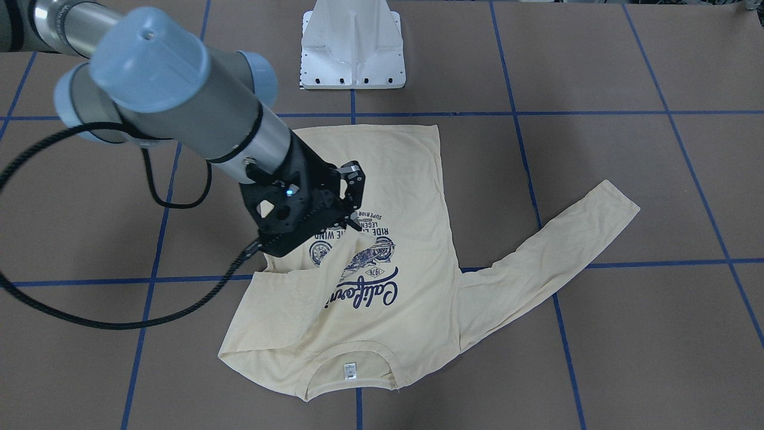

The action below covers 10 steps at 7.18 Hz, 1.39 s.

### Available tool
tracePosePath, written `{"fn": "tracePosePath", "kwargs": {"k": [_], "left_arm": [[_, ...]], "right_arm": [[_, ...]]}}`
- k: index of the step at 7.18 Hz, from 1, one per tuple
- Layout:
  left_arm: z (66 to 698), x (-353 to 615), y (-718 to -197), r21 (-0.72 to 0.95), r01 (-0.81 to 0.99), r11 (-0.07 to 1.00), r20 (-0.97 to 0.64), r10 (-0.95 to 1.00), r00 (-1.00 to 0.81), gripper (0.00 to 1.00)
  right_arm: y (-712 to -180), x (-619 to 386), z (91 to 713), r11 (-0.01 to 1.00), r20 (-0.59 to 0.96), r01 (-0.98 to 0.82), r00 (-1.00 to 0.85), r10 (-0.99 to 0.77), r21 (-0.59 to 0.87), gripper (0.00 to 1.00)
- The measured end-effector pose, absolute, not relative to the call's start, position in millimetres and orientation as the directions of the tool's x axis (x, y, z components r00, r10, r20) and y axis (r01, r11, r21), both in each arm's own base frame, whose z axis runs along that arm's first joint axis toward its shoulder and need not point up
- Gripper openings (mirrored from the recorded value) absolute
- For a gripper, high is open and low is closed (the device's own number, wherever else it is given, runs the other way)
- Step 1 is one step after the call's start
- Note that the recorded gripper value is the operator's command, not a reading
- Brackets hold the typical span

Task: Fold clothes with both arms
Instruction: 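Carry the sleeve with the right gripper across toward the collar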

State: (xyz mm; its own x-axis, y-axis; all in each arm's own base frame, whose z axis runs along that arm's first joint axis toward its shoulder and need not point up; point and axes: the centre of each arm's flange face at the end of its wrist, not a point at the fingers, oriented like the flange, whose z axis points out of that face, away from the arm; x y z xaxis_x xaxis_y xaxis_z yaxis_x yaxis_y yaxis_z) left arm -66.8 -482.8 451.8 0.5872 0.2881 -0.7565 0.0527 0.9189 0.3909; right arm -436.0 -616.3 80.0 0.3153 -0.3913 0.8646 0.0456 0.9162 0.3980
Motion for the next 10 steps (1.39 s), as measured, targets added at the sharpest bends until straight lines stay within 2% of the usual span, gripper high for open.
{"fn": "tracePosePath", "kwargs": {"k": [4,5,6,10], "left_arm": [[455,-66,-484,0.384,0.052,0.922,-0.760,0.283,0.585,1.00],[458,-66,-485,0.379,0.052,0.924,-0.762,0.280,0.584,1.00],[461,-66,-486,0.376,0.052,0.925,-0.763,0.278,0.583,1.00],[463,-66,-488,0.372,0.052,0.927,-0.765,0.275,0.583,1.00]], "right_arm": [[-624,-519,104,0.924,0.847,0.075,0.377,-0.375,0.376,0.00],[-622,-533,100,0.922,0.840,0.068,0.391,-0.377,0.382,0.44],[-619,-543,91,0.922,0.837,0.056,0.400,-0.373,0.384,0.99],[-599,-584,33,0.915,0.834,-0.074,0.445,-0.325,0.396,0.99]]}}
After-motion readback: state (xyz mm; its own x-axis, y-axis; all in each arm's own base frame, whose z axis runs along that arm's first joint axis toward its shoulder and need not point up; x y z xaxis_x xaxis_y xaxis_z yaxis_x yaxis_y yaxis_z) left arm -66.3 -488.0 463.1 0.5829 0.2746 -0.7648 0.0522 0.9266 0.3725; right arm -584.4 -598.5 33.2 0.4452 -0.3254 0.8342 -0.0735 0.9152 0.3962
